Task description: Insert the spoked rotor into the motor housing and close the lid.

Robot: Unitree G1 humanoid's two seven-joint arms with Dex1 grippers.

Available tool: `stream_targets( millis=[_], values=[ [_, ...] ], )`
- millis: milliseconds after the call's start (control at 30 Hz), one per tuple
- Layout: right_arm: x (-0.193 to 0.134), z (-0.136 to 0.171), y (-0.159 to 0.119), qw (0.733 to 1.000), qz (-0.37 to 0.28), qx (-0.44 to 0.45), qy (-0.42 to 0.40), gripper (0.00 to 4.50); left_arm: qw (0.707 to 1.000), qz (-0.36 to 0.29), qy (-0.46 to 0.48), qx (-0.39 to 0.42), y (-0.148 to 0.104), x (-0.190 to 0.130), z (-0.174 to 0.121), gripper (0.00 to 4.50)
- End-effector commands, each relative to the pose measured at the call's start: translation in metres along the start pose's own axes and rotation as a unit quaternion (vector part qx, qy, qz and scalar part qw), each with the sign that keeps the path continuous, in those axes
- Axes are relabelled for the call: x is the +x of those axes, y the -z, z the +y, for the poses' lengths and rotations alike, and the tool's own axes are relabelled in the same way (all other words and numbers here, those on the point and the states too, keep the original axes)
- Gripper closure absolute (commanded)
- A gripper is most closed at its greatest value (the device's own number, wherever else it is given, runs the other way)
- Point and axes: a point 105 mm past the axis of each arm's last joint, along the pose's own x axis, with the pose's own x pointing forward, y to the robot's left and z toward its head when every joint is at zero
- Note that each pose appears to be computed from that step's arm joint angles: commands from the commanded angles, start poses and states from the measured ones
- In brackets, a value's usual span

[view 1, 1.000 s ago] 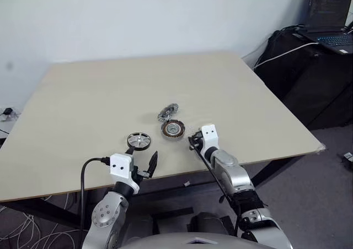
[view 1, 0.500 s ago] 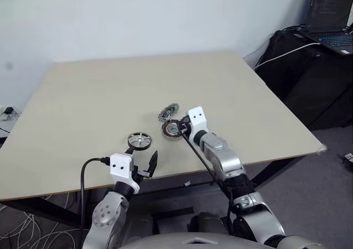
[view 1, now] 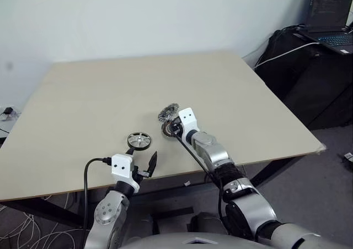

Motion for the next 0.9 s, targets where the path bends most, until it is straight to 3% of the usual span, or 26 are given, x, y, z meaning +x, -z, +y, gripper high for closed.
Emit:
stream_targets(
  millis=[33, 333, 800, 900],
  values=[
    [0.004, 0.000, -0.018, 1.000, -0.027, -0.010, 0.000, 3.82, 1.000, -0.025, 0.002, 0.009, -0.011, 0.002, -0.001, 0.00],
    [0.009, 0.000, -0.017, 1.000, -0.020, -0.011, 0.000, 3.82, 1.000, -0.030, 0.000, 0.009, -0.018, -0.003, -0.001, 0.00],
    [0.013, 0.011, -0.015, 1.000, -0.013, -0.005, -0.025, 3.82, 1.000, -0.020, -0.004, 0.003, -0.003, -0.013, 0.012, 0.00],
    [0.013, 0.013, -0.013, 1.000, -0.010, -0.005, -0.027, 2.76, 1.000, -0.021, -0.003, 0.002, -0.003, -0.013, 0.011, 0.00]
  ],
)
